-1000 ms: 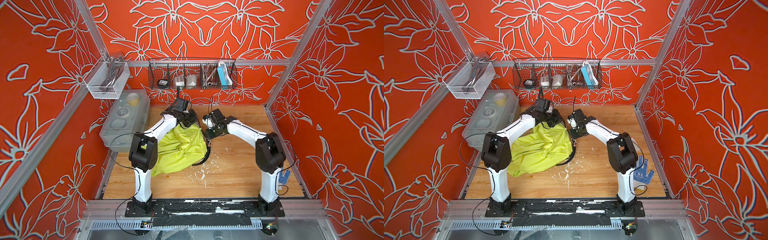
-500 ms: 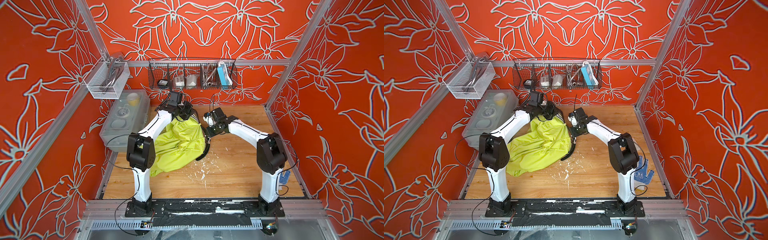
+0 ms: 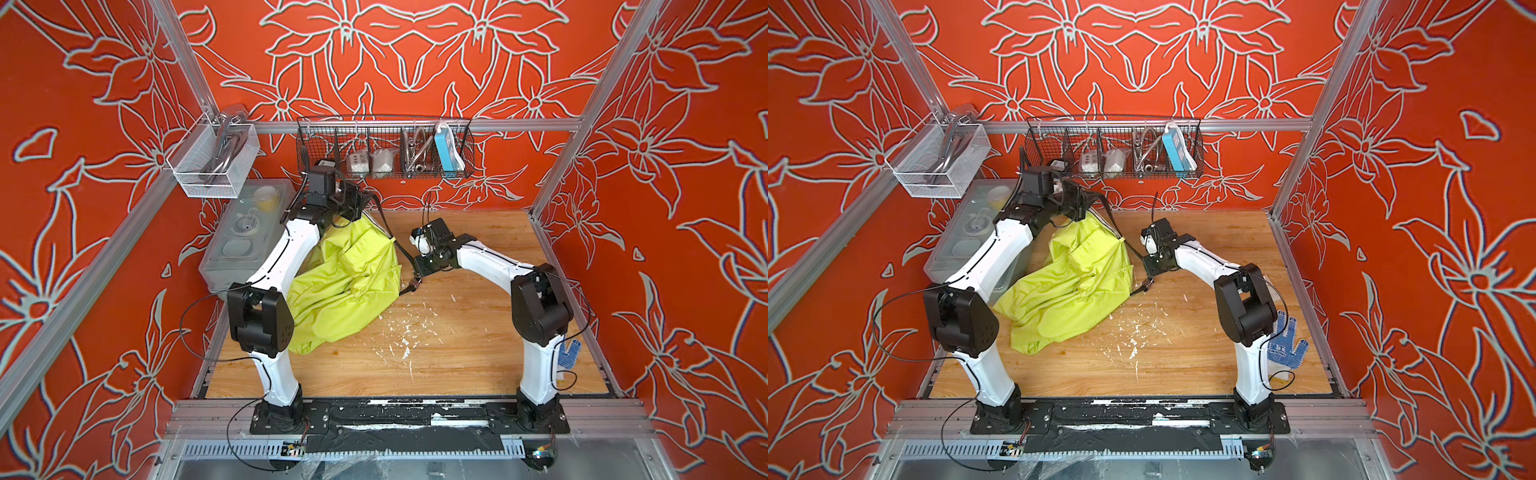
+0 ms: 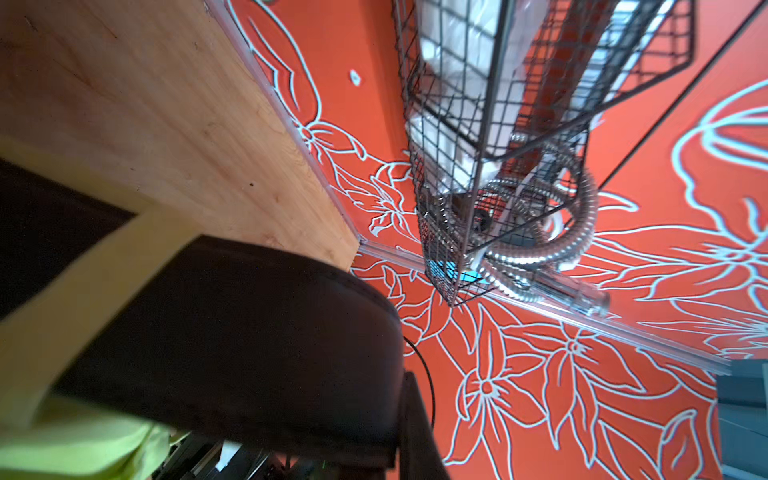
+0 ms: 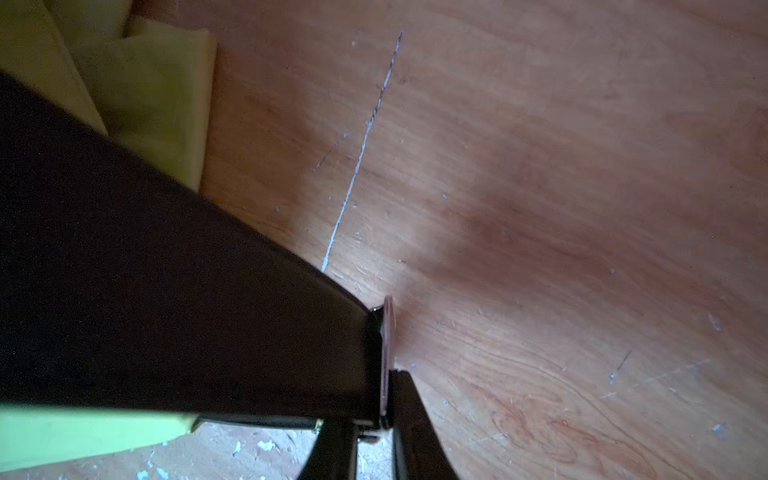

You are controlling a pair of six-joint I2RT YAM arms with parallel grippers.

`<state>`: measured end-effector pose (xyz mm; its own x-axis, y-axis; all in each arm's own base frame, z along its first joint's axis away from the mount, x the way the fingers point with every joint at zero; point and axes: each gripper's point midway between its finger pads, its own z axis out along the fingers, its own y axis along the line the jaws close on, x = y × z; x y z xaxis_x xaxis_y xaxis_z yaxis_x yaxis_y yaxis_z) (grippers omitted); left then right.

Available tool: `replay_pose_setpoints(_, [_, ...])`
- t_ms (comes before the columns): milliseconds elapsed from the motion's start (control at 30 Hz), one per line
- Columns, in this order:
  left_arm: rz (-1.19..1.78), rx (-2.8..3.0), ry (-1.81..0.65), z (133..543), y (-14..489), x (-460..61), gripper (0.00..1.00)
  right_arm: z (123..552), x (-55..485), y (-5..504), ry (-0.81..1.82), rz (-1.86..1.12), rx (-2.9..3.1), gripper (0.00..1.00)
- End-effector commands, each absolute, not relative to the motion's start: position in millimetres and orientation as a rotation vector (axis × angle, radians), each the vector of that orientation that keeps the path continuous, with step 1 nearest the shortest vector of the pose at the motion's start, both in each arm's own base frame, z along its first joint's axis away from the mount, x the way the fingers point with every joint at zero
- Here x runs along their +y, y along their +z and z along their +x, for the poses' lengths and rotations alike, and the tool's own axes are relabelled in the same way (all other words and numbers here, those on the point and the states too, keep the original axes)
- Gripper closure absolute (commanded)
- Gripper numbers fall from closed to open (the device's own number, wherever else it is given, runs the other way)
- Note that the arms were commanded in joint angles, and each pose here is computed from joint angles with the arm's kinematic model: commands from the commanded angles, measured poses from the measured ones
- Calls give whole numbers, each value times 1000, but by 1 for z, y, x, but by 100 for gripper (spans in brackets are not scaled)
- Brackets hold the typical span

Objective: Remove the belt from the trousers

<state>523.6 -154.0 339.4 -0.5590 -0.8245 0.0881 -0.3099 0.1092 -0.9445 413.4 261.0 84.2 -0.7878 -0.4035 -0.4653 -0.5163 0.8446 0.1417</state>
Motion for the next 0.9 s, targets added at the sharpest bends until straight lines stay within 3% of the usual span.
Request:
replay_pose_setpoints(0, [-846, 1459, -1536, 514, 486, -101, 100, 360, 205, 23, 164, -673, 2929, 100])
replay_pose_setpoints(133, [-880, 1428, -1531, 513, 481, -90, 100, 359, 202, 23, 150, -668, 2932, 100])
replay_pose_setpoints(533, [-858, 989, -1461, 490, 554, -29, 100, 354, 197, 20, 156, -649, 2951, 100])
replay_pose_setpoints(700, [-923, 1121, -1446, 498, 517, -37, 100, 354, 197, 21, 160, -648, 2948, 100])
replay_pose_setpoints(867, [-1034, 1364, -1377, 504, 433, -57, 100, 355, 197, 28, 156, -650, 2932, 100])
